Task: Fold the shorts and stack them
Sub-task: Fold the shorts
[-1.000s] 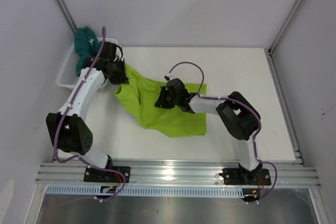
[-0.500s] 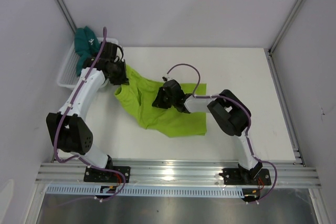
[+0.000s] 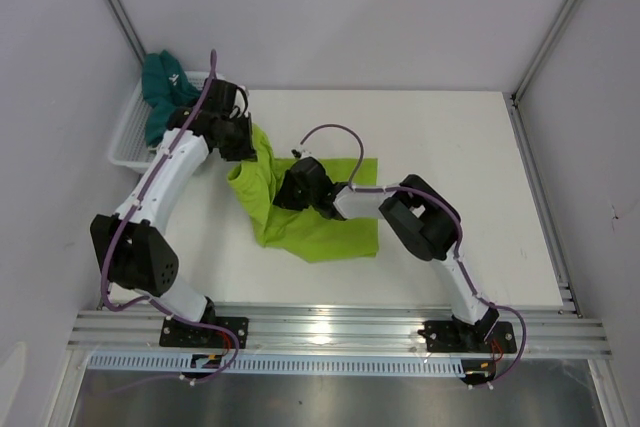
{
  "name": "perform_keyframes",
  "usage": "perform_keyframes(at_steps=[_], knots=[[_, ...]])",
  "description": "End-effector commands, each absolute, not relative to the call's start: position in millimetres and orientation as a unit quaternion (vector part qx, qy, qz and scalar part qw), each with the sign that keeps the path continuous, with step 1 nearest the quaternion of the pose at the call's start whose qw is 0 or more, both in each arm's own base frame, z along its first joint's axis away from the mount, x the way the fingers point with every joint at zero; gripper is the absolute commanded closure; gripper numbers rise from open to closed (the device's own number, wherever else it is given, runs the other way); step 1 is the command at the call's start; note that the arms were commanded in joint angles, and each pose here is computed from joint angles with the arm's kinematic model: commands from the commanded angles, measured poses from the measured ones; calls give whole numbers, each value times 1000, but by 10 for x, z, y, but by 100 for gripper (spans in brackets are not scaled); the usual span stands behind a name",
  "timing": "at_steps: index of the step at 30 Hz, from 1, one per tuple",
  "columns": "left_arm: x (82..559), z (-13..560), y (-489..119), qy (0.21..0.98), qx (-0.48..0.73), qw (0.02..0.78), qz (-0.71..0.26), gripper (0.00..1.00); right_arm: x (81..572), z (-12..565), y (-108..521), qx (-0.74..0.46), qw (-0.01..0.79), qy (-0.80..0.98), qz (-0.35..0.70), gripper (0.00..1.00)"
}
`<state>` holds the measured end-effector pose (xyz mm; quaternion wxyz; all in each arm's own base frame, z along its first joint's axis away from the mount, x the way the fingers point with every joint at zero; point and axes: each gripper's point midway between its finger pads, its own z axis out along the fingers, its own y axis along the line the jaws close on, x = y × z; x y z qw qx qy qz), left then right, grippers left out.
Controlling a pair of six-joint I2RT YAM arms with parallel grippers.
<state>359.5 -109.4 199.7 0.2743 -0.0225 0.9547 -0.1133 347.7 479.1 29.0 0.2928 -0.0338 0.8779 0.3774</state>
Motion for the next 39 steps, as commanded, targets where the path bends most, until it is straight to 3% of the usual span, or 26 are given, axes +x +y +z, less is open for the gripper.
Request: perform_keyframes(at_steps=[1, 12, 19, 24, 30, 39], knots=[[3669, 2247, -1286, 941, -22, 306, -144, 100, 3467, 209, 4757, -35, 288, 889, 354, 88], [3730, 2137, -1274, 948, -30, 292, -122, 100, 3643, 1395, 4569, -50, 340, 841, 417, 82], [3745, 2213, -1242, 947, -33, 298, -114, 100, 3728, 1825, 3987, -31, 354, 836, 418, 71], [3740, 2265, -1222, 946, -34, 302, -112, 100, 3675, 1478, 3233, 4, 339, 876, 343, 68], [3736, 2275, -1233, 946, -31, 302, -111, 100, 3488, 1301, 2414, 40, 353, 895, 271, 52], [3739, 2238, -1264, 950, -29, 296, -100, 100, 3237, 919, 1828, 77, 312, 921, 217, 51]])
